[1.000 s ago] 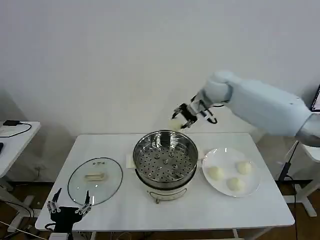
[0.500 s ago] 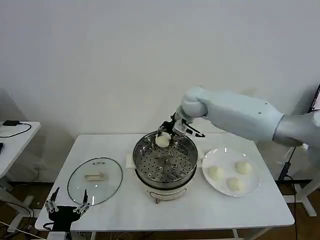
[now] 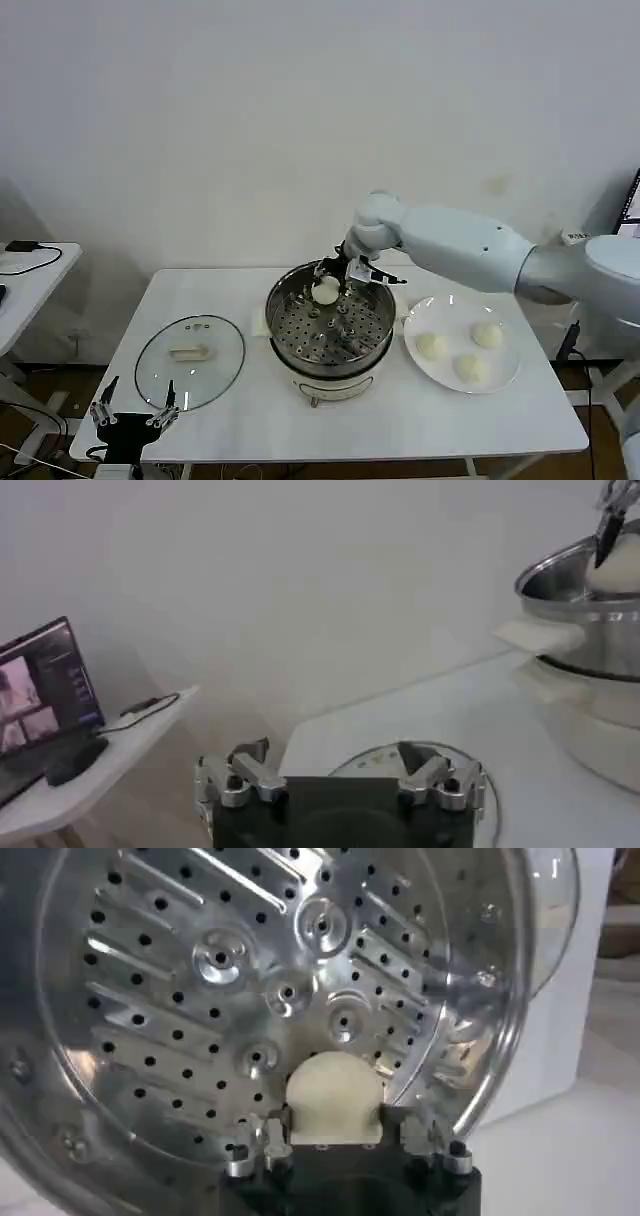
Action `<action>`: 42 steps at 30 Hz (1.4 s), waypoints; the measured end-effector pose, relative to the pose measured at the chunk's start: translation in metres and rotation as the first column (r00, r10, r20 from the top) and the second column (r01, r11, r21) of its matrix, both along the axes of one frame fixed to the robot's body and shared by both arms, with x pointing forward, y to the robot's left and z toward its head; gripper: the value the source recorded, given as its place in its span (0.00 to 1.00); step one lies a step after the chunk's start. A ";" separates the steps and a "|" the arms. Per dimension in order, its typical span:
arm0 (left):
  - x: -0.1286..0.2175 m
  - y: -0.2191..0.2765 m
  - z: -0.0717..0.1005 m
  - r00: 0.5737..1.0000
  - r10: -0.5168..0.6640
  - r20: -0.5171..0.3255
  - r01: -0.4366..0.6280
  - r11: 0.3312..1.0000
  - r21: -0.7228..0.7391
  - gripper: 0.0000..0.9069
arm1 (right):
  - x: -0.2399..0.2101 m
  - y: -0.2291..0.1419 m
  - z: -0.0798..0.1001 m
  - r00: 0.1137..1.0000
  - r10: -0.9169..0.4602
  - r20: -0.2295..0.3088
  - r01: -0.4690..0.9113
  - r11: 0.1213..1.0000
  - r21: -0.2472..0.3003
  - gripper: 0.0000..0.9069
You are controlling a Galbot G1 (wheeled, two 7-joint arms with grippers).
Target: Take steamed baozi put them in steamer then cover it.
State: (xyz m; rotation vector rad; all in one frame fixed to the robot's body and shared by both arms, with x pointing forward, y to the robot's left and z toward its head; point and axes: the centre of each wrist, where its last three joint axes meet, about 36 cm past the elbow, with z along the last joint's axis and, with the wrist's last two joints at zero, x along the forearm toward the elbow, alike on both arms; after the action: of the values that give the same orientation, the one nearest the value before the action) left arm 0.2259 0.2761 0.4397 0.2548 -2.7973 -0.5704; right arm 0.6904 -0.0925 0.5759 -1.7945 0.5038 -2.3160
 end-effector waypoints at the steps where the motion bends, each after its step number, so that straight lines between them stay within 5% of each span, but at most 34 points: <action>1: 0.000 0.000 0.000 1.000 0.000 0.000 0.000 1.000 0.000 1.00 | 0.001 0.001 -0.001 1.000 0.003 0.003 -0.003 1.000 -0.001 0.66; 6: 0.000 0.000 0.000 1.000 0.002 0.001 -0.002 1.000 0.001 1.00 | 0.004 0.005 -0.006 1.000 0.017 0.010 -0.017 1.000 -0.008 0.66; 8: 0.000 0.000 0.001 1.000 0.001 0.002 -0.001 1.000 -0.001 1.00 | 0.004 0.006 -0.006 1.000 0.023 0.012 -0.022 1.000 -0.007 0.77; 9: 0.000 -0.001 0.001 1.000 0.001 0.002 -0.001 1.000 -0.002 1.00 | 0.004 0.007 -0.006 1.000 0.024 0.012 -0.024 1.000 -0.006 0.96; 10: 0.000 -0.001 0.001 1.000 0.001 0.003 -0.001 1.000 -0.002 1.00 | 0.004 0.007 -0.006 1.000 0.026 0.012 -0.025 1.000 -0.005 1.00; 17: 0.000 -0.002 0.001 1.000 -0.003 0.004 0.003 1.000 -0.005 1.00 | 0.001 0.006 0.004 1.000 0.012 0.008 -0.012 1.000 0.007 1.00; 23: 0.000 -0.006 0.001 1.000 -0.016 0.006 0.016 1.000 -0.009 1.00 | -0.008 -0.009 0.038 0.998 -0.057 0.004 0.057 0.997 0.057 1.00; 32: 0.002 -0.007 0.006 0.999 -0.042 0.005 0.042 0.999 -0.008 1.00 | -0.034 -0.092 0.091 0.948 -0.317 0.024 0.312 0.943 0.119 1.00; 42: 0.004 -0.010 0.008 0.996 -0.091 0.002 0.091 0.996 0.013 1.00 | -0.079 -0.214 0.080 0.752 -0.657 -0.053 0.658 0.742 0.125 1.00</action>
State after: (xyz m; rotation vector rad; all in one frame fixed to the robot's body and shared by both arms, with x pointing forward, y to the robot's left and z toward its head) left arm 0.2299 0.2662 0.4472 0.1308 -2.8208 -0.6090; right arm 0.6117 -0.3061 0.6557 -1.7410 1.4767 -2.5887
